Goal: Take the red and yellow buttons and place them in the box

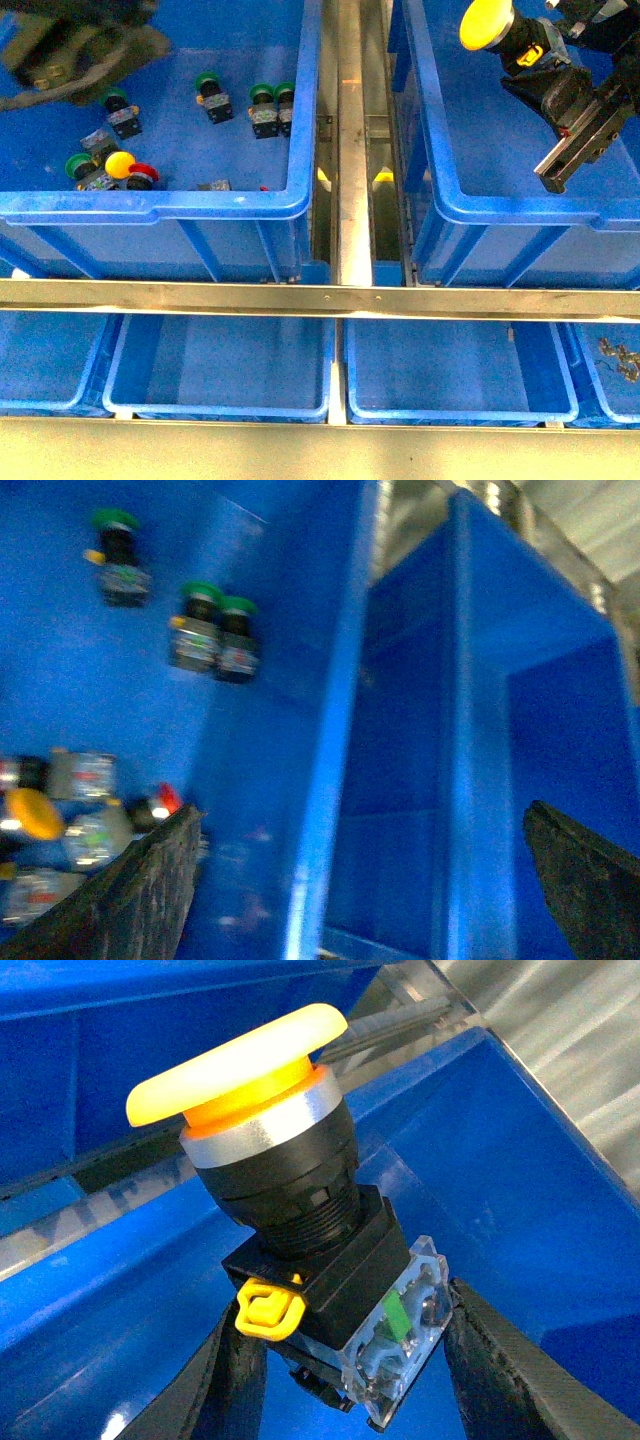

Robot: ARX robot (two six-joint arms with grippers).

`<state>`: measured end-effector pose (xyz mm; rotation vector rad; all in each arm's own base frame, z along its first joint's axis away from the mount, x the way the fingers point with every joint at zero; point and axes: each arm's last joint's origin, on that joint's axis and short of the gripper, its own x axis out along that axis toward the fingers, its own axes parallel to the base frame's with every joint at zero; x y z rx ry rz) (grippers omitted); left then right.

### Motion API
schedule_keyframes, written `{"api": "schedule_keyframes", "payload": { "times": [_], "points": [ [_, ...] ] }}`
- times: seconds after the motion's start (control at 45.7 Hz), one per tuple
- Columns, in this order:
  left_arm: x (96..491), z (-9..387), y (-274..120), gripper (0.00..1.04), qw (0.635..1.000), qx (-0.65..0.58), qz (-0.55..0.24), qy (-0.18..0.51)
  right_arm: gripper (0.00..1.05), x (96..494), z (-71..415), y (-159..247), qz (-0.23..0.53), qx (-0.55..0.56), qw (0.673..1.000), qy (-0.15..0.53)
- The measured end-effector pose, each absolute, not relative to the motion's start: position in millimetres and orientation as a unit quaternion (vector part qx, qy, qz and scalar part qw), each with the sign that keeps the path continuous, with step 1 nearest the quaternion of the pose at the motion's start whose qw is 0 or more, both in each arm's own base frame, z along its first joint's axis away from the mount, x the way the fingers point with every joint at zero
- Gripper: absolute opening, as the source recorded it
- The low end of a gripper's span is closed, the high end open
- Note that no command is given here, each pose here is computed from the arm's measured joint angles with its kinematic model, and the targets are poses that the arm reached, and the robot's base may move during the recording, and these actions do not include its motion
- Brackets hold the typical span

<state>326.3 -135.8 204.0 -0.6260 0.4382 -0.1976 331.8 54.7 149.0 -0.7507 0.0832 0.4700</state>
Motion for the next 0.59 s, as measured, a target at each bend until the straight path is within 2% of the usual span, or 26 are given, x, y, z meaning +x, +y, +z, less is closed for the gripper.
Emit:
{"api": "schedule_keyframes", "payload": {
  "times": [0.153,0.284,0.503,0.591],
  "points": [
    [296.2,192.1,-89.2,0.97,0.948,-0.247,-0.005,0.202,0.42,338.7,154.9,53.1,0.223,-0.364,0.903,0.042],
    [273.6,184.6,-61.9,0.96,0.952,-0.230,0.054,0.196,0.42,342.8,157.8,50.9,0.219,-0.364,0.904,0.050],
    [235.0,160.9,-36.2,0.69,0.994,-0.100,-0.001,0.048,0.42,342.9,165.6,48.1,0.208,-0.364,0.906,0.058],
    [212.3,161.1,-26.1,0.51,0.999,-0.044,-0.002,0.011,0.42,340.8,169.7,47.1,0.197,-0.367,0.907,0.070]
  ]
}}
